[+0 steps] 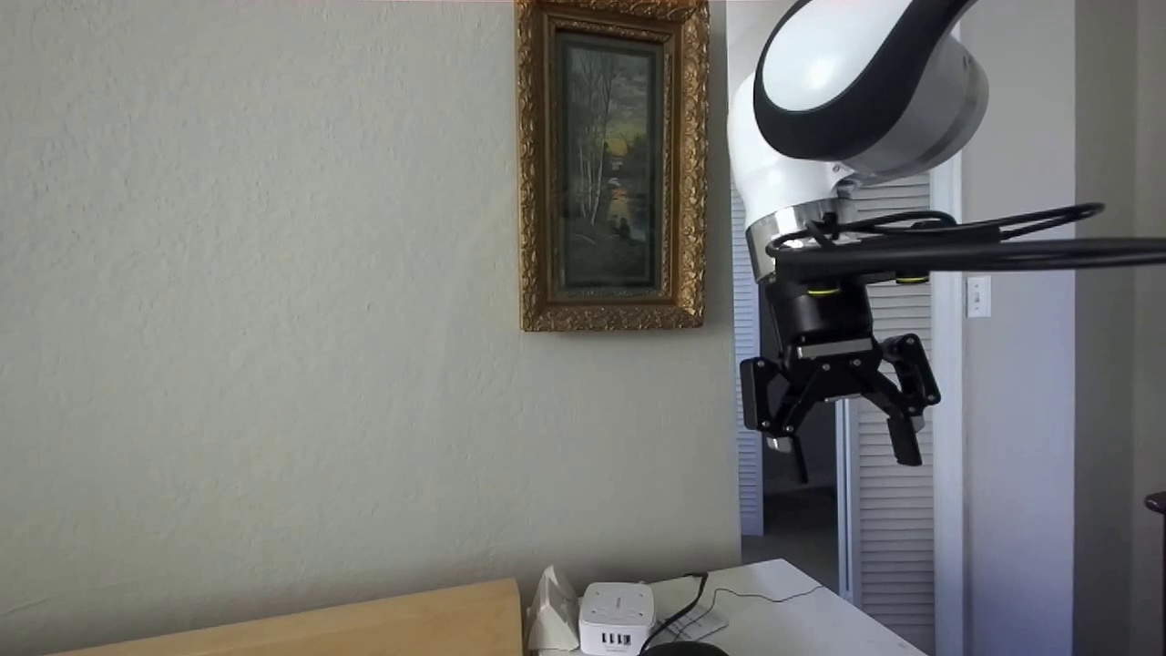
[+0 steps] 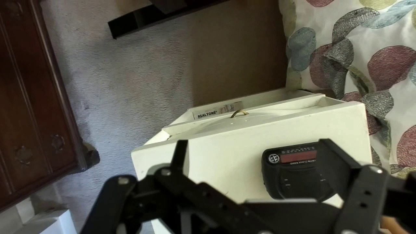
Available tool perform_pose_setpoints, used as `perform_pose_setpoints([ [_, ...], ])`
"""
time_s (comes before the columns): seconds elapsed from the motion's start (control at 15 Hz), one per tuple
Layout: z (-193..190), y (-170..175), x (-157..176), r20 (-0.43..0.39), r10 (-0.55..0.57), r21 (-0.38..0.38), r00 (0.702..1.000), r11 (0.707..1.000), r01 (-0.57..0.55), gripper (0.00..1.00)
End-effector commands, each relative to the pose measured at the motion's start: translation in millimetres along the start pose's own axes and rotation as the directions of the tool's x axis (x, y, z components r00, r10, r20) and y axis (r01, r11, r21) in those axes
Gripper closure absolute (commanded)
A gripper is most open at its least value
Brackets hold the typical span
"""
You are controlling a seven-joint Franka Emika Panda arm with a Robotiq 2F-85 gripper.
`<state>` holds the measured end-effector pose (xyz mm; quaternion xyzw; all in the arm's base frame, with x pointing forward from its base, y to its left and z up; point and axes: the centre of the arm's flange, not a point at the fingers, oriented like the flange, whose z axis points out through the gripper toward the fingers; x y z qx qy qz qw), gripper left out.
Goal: Press the button on the black object
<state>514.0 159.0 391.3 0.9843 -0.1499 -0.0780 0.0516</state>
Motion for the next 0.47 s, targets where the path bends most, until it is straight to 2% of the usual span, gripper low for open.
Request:
perform_pose_setpoints([
  [0.0, -10.7, 5.6, -7.2, 0.024, 0.008, 0.044, 1.000, 0.999, -0.009, 0.00],
  [0.07, -3.1, 1.3, -0.3, 0.003, 0.008, 0.014, 1.000, 1.000, -0.008, 0.00],
  [0.4, -5.6, 1.4, -1.2, 0.006, 0.013, 0.026, 1.000, 1.000, -0.013, 0.00],
])
